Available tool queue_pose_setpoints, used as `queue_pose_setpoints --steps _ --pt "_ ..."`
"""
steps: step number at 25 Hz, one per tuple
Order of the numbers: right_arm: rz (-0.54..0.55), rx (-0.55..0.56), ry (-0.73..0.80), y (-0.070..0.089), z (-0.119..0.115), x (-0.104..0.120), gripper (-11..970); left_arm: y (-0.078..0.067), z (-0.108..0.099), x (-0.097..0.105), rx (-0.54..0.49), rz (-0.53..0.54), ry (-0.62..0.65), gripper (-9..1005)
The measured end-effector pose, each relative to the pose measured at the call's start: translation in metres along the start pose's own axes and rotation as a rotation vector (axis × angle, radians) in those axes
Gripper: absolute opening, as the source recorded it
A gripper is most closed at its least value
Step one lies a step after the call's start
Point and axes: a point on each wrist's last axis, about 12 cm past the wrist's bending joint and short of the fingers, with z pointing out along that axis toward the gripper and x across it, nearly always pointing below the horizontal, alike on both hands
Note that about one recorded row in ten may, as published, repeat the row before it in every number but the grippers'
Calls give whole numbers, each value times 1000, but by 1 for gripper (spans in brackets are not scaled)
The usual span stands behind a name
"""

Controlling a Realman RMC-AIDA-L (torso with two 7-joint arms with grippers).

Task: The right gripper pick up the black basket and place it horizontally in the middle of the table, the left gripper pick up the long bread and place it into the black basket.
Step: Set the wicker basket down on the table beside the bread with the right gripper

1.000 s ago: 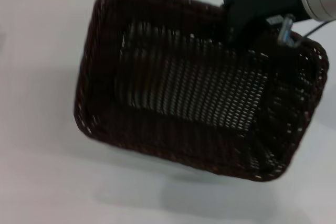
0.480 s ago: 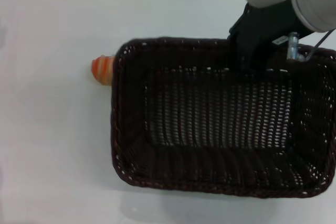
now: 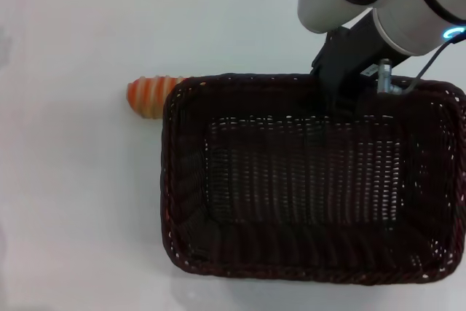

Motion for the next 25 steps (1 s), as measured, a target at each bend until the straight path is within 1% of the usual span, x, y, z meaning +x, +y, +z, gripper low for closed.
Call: queue_pose_setpoints --steps 6,13,18,25 --pt "-5 13 26 0 8 -6 134 1 -2 1 -4 2 7 860" --pt "-14 22 95 1 22 -11 138 3 -4 0 -6 -4 3 859" --pt "-17 45 101 1 22 -13 328 4 -5 0 -6 -5 -2 860" --pt "-22 152 45 -5 12 -24 331 4 -6 0 -4 -11 -4 860"
